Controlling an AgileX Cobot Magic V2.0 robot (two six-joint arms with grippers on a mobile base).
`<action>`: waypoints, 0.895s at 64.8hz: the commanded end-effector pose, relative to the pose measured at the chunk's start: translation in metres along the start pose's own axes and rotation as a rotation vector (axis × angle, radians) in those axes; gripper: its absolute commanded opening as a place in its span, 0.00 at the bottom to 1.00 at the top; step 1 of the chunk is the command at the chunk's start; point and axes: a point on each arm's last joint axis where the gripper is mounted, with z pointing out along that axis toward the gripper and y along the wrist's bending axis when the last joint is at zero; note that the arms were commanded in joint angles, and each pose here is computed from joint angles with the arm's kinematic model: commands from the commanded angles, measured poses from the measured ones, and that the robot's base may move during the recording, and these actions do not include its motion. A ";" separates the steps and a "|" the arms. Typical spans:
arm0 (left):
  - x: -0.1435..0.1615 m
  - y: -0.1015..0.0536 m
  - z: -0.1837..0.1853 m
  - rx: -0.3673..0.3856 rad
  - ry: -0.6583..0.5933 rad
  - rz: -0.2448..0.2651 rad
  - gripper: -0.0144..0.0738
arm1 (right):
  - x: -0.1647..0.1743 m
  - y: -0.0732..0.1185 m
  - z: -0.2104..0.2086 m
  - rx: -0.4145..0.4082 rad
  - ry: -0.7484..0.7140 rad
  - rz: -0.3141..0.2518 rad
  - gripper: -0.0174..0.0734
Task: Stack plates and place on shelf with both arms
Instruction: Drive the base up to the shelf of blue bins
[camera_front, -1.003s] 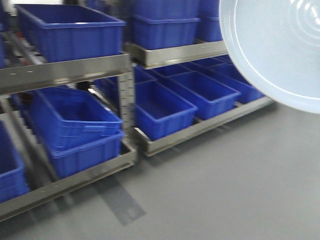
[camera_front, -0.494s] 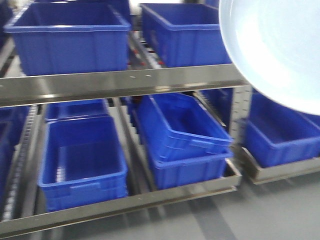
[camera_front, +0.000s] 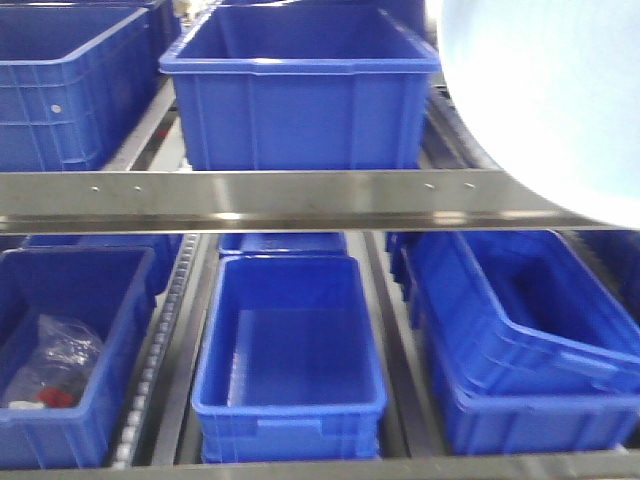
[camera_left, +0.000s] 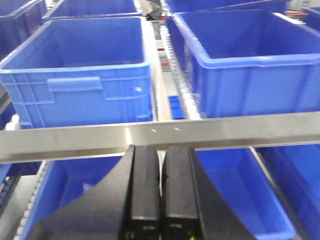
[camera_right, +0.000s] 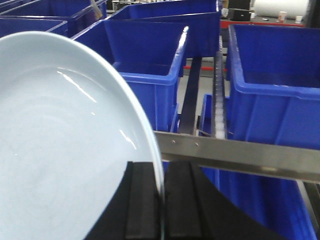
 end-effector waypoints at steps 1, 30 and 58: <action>-0.017 0.001 0.000 -0.012 -0.107 -0.001 0.26 | -0.020 0.000 -0.001 0.008 -0.127 -0.007 0.25; -0.017 0.001 0.000 -0.012 -0.107 -0.001 0.26 | -0.020 0.000 -0.001 0.008 -0.127 -0.007 0.25; -0.017 0.001 0.000 -0.012 -0.107 -0.001 0.26 | -0.020 0.000 -0.001 0.008 -0.127 -0.007 0.25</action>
